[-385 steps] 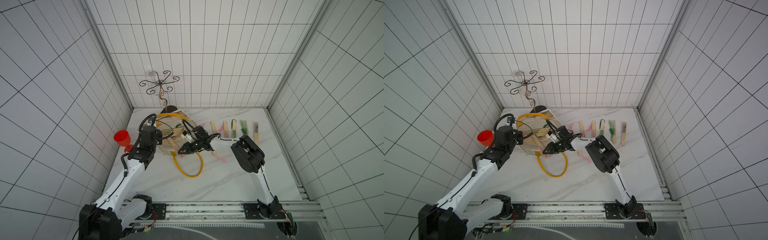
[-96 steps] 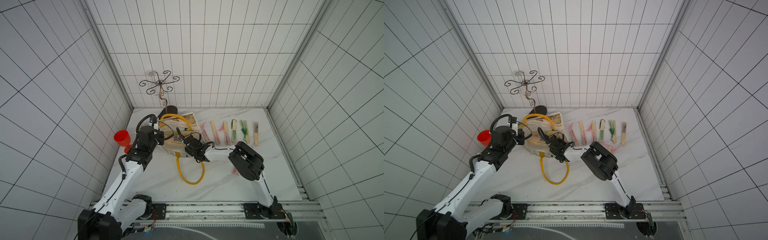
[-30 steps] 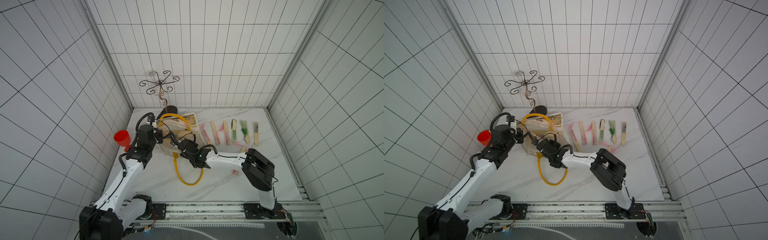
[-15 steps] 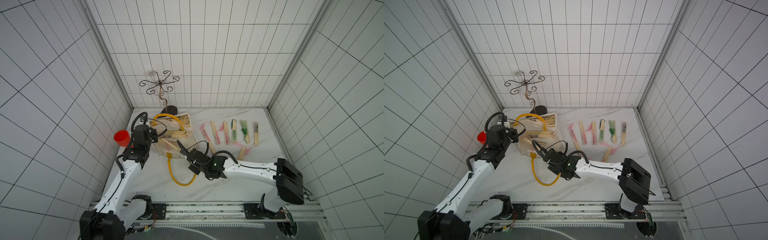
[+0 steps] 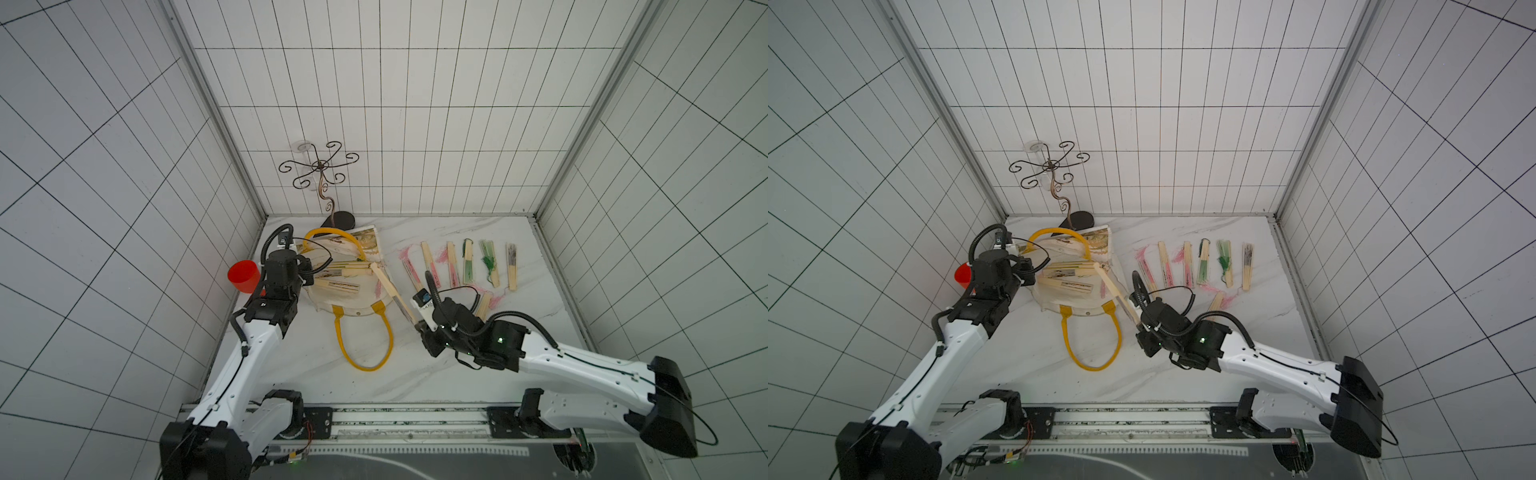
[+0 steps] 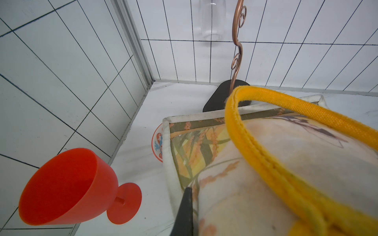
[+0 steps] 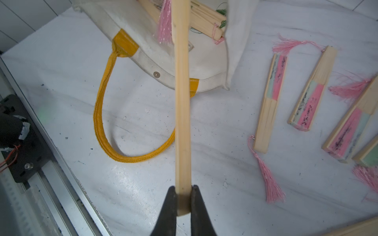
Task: Take out the folding fans from the tote bags
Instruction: Pick up the folding fan from the canvas bag, then place the folding fan at the center of the board.
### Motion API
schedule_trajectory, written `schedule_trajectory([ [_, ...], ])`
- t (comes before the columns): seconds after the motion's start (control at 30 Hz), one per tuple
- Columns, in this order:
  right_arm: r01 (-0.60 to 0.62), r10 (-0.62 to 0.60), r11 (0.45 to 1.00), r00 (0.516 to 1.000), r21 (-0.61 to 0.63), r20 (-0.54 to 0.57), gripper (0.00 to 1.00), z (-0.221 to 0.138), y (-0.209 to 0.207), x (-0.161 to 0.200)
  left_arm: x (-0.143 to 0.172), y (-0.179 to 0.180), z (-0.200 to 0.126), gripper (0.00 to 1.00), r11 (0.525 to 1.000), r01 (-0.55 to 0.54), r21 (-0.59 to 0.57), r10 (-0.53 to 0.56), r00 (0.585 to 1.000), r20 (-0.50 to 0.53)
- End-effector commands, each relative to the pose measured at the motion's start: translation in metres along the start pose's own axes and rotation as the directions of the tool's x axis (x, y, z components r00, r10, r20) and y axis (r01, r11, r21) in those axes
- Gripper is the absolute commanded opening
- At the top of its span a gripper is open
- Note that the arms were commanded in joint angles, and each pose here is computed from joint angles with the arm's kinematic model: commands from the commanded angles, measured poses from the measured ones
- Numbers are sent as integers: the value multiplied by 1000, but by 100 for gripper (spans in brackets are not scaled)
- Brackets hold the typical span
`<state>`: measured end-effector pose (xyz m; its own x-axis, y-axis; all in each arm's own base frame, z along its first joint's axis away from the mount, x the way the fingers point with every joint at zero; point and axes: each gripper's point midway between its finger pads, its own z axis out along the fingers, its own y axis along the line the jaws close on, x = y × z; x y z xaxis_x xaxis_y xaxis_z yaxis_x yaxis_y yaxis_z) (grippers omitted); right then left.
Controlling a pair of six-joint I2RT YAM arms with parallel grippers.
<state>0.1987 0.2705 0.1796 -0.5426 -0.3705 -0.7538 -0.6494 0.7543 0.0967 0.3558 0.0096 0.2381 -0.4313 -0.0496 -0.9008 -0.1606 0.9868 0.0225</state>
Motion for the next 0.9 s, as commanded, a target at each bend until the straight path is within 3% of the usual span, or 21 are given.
schedule_trajectory([
  [0.0, -116, 116, 993, 993, -31, -8, 0, -7, -18, 12, -34, 6, -12, 0, 999, 38, -17, -36, 994, 108],
  [0.13, -227, 228, 974, 973, -20, 30, 0, -10, -51, -2, -35, 5, -13, 0, 1000, 26, -9, -25, 994, 109],
  [0.3, -327, 322, 943, 944, -63, -72, 0, 16, -64, -3, -35, 2, -13, 0, 1000, 17, 7, -17, 994, 111],
  [0.53, -399, 363, 893, 912, -207, -190, 0, 65, -53, -16, -36, -1, -14, 0, 1000, 12, 22, -15, 993, 116],
  [0.87, -456, 388, 855, 879, -248, -276, 0, 126, -62, -27, -38, -2, -17, 0, 999, 10, 33, -14, 992, 126],
])
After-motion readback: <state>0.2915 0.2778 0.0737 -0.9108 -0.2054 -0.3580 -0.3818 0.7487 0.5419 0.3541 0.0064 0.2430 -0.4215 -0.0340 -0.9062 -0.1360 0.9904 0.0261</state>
